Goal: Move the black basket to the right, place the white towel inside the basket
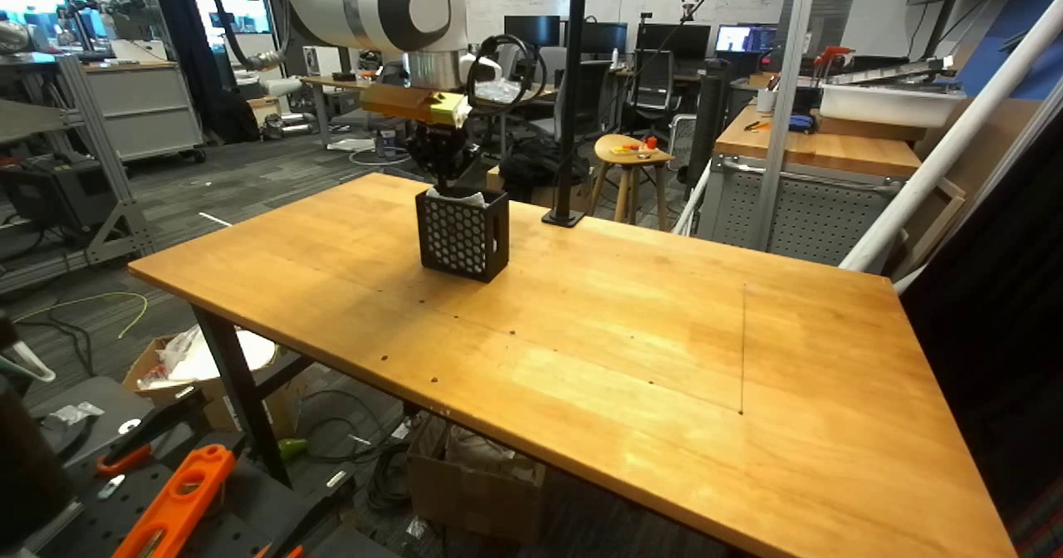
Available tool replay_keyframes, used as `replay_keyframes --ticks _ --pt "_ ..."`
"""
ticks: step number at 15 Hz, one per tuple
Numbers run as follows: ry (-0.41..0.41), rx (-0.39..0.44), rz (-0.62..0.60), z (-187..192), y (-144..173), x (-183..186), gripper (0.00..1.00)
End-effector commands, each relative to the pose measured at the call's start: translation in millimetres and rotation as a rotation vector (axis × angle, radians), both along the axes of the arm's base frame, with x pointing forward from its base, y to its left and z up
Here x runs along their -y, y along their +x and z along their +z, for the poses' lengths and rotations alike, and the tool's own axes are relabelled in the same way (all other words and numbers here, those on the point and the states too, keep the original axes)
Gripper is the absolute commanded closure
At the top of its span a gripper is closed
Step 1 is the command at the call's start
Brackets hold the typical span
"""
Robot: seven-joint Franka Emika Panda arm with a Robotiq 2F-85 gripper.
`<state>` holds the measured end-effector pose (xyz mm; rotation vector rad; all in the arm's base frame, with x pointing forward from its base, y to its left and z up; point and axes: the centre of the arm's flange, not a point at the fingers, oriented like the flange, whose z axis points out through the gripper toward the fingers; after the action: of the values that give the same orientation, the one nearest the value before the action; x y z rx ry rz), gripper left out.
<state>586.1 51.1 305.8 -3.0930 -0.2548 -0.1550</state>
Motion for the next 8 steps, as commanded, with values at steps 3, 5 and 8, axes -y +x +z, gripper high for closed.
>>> replay_keyframes --ticks 3,5,8 --pt "0.024 0.000 -0.013 -9 2 4 0.99" --pt "0.030 -0.003 -0.014 -12 4 3 0.99" --pt "0.042 -0.013 -0.018 -21 6 5 0.99"
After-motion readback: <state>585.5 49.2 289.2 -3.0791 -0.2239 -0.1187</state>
